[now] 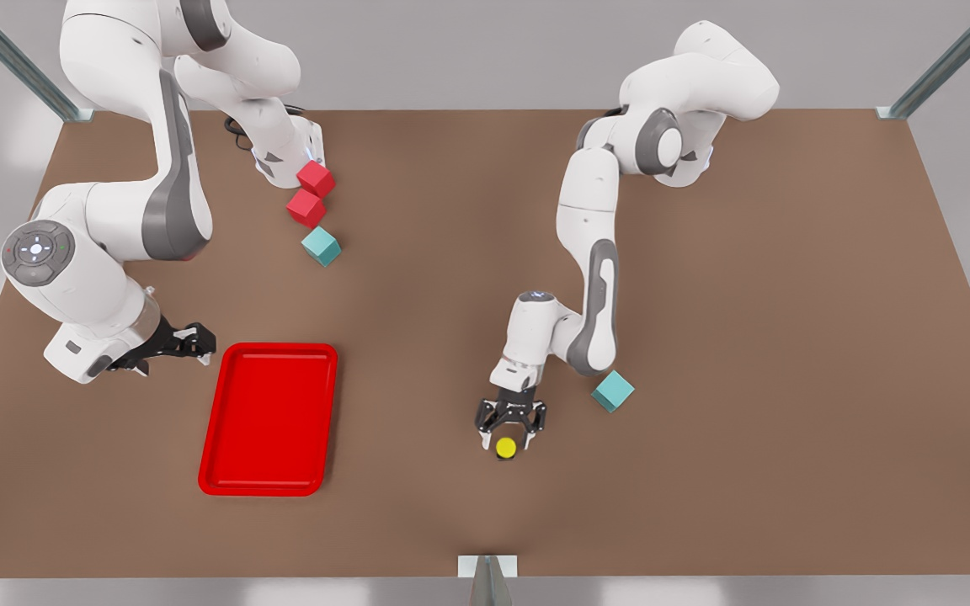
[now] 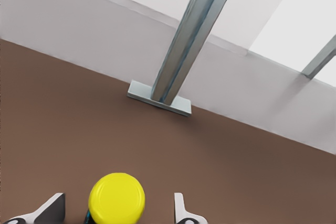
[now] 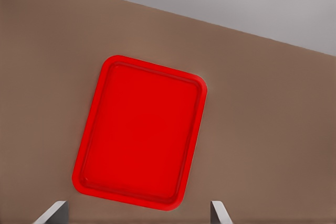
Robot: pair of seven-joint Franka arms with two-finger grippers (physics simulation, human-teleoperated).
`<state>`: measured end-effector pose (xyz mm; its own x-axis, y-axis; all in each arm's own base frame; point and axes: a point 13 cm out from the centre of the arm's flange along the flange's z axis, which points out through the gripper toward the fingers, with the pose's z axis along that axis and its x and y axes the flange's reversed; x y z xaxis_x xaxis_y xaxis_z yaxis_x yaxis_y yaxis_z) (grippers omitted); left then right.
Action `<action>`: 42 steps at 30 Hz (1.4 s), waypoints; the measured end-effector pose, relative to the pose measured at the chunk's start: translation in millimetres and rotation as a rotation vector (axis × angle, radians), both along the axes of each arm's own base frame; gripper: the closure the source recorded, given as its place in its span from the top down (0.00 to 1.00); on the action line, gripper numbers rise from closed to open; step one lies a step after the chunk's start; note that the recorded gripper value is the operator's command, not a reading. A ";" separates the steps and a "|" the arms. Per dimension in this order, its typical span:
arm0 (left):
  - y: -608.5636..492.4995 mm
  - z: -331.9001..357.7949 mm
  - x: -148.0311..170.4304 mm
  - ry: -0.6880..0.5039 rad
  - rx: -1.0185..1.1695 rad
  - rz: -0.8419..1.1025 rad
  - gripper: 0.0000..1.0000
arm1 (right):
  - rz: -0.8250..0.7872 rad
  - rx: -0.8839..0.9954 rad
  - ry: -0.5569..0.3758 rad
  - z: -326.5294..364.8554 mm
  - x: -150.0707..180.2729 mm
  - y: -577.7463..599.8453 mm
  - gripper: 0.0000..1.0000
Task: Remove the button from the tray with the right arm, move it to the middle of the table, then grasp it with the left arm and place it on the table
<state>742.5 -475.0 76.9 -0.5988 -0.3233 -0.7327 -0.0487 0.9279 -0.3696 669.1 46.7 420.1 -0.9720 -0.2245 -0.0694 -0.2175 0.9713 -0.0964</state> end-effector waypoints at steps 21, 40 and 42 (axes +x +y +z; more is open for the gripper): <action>34.8 259.5 23.9 0.126 -0.330 0.192 1.00 | 0.033 0.001 0.012 1.2 -5.8 22.7 1.00; 415.9 375.5 -235.6 0.947 0.148 0.145 1.00 | -0.157 0.027 0.155 -2.8 -42.4 -94.5 1.00; 412.6 374.2 -240.4 0.961 0.183 0.086 1.00 | -0.140 0.030 0.156 -4.8 -41.3 -93.2 1.00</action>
